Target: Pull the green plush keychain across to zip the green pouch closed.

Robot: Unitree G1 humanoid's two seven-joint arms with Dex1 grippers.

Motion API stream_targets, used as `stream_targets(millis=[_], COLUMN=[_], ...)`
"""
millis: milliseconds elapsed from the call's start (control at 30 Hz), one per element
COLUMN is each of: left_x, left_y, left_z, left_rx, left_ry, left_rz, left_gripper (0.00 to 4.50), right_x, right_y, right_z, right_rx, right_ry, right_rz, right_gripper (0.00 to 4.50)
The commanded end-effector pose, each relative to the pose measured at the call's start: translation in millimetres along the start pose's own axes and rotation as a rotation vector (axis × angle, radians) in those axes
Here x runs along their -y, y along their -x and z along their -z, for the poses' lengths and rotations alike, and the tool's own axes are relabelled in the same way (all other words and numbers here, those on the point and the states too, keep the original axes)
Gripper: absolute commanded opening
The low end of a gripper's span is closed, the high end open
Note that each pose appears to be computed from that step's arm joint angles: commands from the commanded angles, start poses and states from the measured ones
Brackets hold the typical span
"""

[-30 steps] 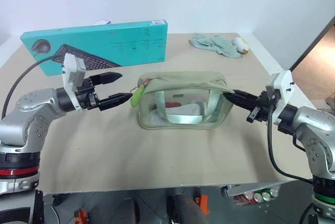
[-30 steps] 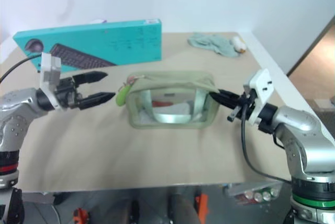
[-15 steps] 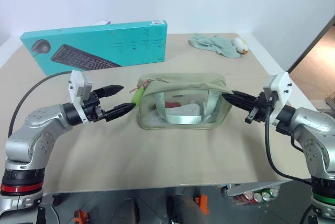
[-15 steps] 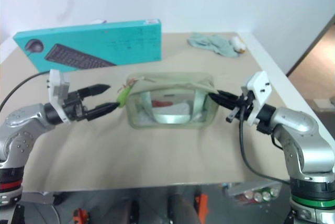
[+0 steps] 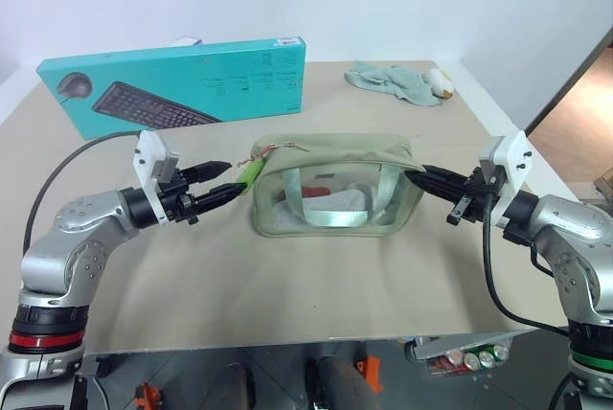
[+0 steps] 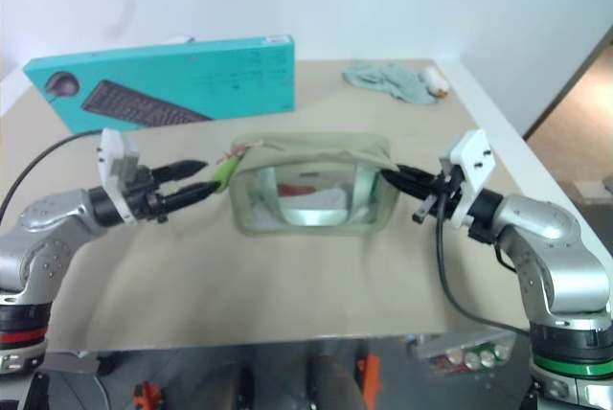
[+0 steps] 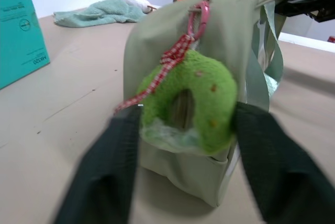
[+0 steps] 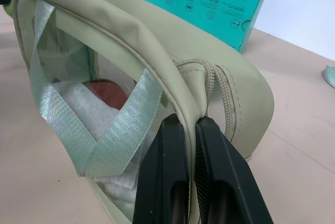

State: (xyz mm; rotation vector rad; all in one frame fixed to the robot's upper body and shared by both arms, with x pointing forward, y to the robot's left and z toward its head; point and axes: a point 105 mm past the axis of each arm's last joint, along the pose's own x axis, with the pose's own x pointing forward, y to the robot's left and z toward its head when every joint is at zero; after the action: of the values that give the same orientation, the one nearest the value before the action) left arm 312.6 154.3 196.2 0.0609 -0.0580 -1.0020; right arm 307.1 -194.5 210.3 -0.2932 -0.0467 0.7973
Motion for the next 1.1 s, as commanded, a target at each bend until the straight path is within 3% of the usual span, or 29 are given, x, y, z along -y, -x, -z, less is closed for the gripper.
stream_targets(millis=[33,133,333,633,1100], left_x=[0,-5,-10,12,56], left_y=[-6,-7,-12,-28,-69], left_z=[-10,-14,-41,-83,-86], left_rx=[0.031,0.045,0.130,0.200,0.219], left_ry=[-0.050,-0.080,-0.126,-0.169,-0.189], left_rz=[0.007,-0.008,-0.003,0.165,0.402], left_gripper=[1.05,0.02,0.02,0.02,0.02], right_x=[2,2,2,4,4], right_y=[3,4,5,7,6], right_z=[-10,-10,-9,-9,-9], right_rx=[0.019,0.019,0.014,0.004,-0.002], right_ry=[0.037,0.039,0.042,0.050,0.053], right_rz=[0.011,0.012,0.012,0.011,0.011], right_gripper=[0.00,0.00,0.00,0.00,0.00])
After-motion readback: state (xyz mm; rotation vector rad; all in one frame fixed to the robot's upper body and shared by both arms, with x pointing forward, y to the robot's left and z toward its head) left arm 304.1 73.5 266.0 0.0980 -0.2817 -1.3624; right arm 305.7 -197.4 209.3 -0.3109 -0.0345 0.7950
